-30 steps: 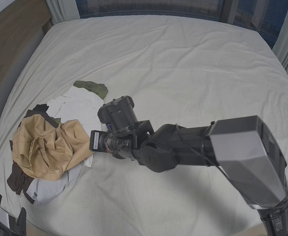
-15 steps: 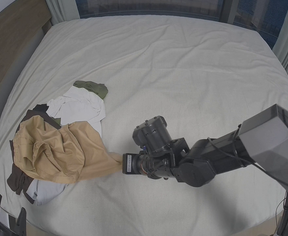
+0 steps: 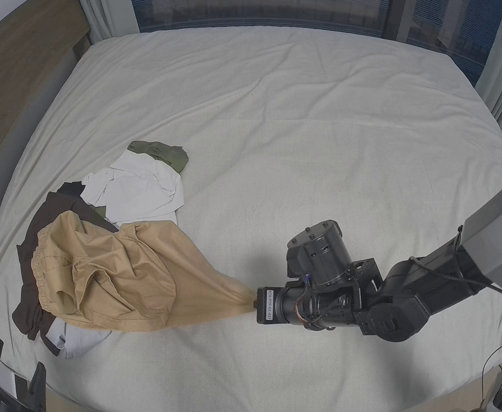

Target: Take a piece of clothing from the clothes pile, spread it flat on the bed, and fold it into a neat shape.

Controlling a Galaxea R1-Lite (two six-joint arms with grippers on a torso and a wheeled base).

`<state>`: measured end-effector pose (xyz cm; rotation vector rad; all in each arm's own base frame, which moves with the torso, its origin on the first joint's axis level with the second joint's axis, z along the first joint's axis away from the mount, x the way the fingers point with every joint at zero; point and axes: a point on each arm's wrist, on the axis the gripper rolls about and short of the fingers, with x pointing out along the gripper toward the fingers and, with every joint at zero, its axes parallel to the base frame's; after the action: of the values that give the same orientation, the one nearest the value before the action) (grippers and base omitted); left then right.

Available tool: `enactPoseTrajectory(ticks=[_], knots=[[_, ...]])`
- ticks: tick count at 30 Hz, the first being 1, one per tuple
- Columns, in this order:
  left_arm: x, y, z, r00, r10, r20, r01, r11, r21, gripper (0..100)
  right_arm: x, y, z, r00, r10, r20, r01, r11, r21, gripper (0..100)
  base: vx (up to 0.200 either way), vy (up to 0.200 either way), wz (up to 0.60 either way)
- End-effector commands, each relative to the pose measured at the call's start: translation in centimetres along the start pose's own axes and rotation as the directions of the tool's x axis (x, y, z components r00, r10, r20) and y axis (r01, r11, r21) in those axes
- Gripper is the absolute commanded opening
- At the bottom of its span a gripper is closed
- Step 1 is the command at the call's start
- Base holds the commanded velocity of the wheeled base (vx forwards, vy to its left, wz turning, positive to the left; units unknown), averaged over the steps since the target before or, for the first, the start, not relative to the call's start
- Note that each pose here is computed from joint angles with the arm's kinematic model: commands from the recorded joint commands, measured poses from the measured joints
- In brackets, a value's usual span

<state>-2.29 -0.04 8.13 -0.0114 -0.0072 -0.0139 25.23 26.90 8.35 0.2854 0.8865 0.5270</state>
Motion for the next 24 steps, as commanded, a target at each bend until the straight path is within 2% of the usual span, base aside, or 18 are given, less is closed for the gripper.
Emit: enactPoseTrajectory(ticks=[1, 11, 12, 21, 24], knots=[[0.0, 0.0, -0.5, 1.0, 0.0, -0.001, 0.0, 1.0, -0.001, 100, -1.6, -1.5, -0.3, 0.999, -0.032, -0.006, 0.032, 0.999, 0.018, 0, 0.0, 0.0, 0.0], [0.0, 0.0, -0.5, 1.0, 0.0, -0.001, 0.0, 1.0, 0.004, 100, -4.6, -5.2, -0.9, 0.996, -0.087, 0.02, 0.086, 0.994, 0.065, 0, 0.0, 0.0, 0.0], [0.0, 0.0, -0.5, 1.0, 0.0, -0.001, 0.0, 1.0, 0.004, 100, -5.4, -6.2, -1.3, 0.994, -0.104, 0.021, 0.102, 0.992, 0.069, 0, 0.0, 0.0, 0.0], [0.0, 0.0, -0.5, 1.0, 0.0, -0.001, 0.0, 1.0, 0.005, 100, -9.0, -9.7, -2.3, 0.989, -0.144, 0.014, 0.141, 0.983, 0.115, 0, 0.0, 0.0, 0.0], [0.0, 0.0, -0.5, 1.0, 0.0, -0.001, 0.0, 1.0, 0.005, 100, -10.7, -11.8, -3.0, 0.986, -0.169, 0.007, 0.167, 0.977, 0.132, 0, 0.0, 0.0, 0.0]])
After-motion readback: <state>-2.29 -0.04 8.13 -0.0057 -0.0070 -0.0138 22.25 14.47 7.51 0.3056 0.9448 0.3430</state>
